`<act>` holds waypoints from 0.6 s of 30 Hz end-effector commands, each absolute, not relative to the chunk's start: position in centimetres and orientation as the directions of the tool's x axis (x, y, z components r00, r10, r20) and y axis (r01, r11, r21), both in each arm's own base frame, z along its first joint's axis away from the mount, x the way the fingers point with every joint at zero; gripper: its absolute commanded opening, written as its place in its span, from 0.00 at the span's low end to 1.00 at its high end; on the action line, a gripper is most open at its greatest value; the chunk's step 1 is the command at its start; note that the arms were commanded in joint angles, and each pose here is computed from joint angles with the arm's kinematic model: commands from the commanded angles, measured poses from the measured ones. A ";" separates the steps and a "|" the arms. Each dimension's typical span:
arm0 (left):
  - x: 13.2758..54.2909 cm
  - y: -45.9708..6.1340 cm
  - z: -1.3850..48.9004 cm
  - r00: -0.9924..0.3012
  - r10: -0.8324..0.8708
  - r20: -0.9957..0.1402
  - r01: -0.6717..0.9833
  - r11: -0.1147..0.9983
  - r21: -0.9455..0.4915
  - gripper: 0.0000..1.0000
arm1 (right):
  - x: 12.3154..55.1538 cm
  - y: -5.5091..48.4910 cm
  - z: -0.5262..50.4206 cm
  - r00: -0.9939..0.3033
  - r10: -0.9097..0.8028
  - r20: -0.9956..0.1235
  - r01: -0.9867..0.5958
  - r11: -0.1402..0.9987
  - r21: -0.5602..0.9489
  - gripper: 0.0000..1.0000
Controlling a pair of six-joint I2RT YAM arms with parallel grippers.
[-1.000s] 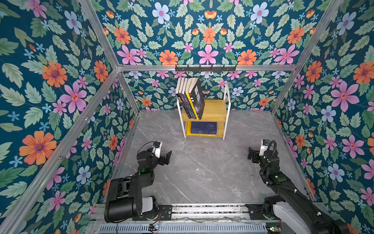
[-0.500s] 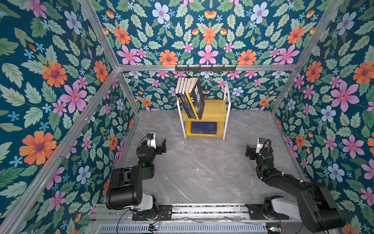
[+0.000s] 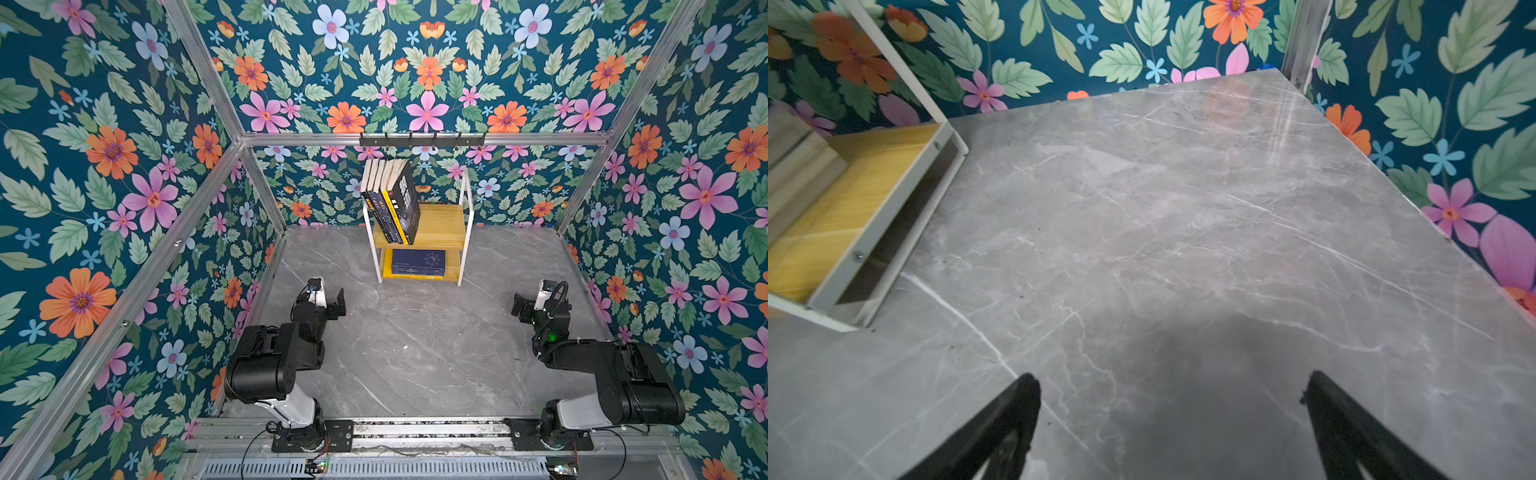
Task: Stacking books/files
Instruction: Reset both arms
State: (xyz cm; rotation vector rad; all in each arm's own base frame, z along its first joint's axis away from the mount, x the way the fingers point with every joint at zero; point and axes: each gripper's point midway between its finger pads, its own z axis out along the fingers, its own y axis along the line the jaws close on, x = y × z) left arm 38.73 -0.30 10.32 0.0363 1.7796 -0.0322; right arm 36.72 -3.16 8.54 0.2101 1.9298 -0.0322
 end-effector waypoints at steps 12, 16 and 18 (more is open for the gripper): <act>38.9 0.3 11.1 -0.178 0.005 -0.984 0.016 1.000 0.002 1.00 | 37.6 -1.8 9.8 -0.311 0.122 -0.943 0.075 0.992 0.104 0.99; 38.9 0.3 11.1 -0.176 0.003 -0.984 0.018 1.000 0.000 1.00 | 37.7 -1.3 9.8 -0.318 0.113 -0.941 0.048 0.994 0.103 0.99; 38.9 0.3 11.1 -0.176 0.002 -0.984 0.018 1.000 -0.001 1.00 | 37.7 -1.3 9.8 -0.320 0.115 -0.941 0.045 0.993 0.106 0.99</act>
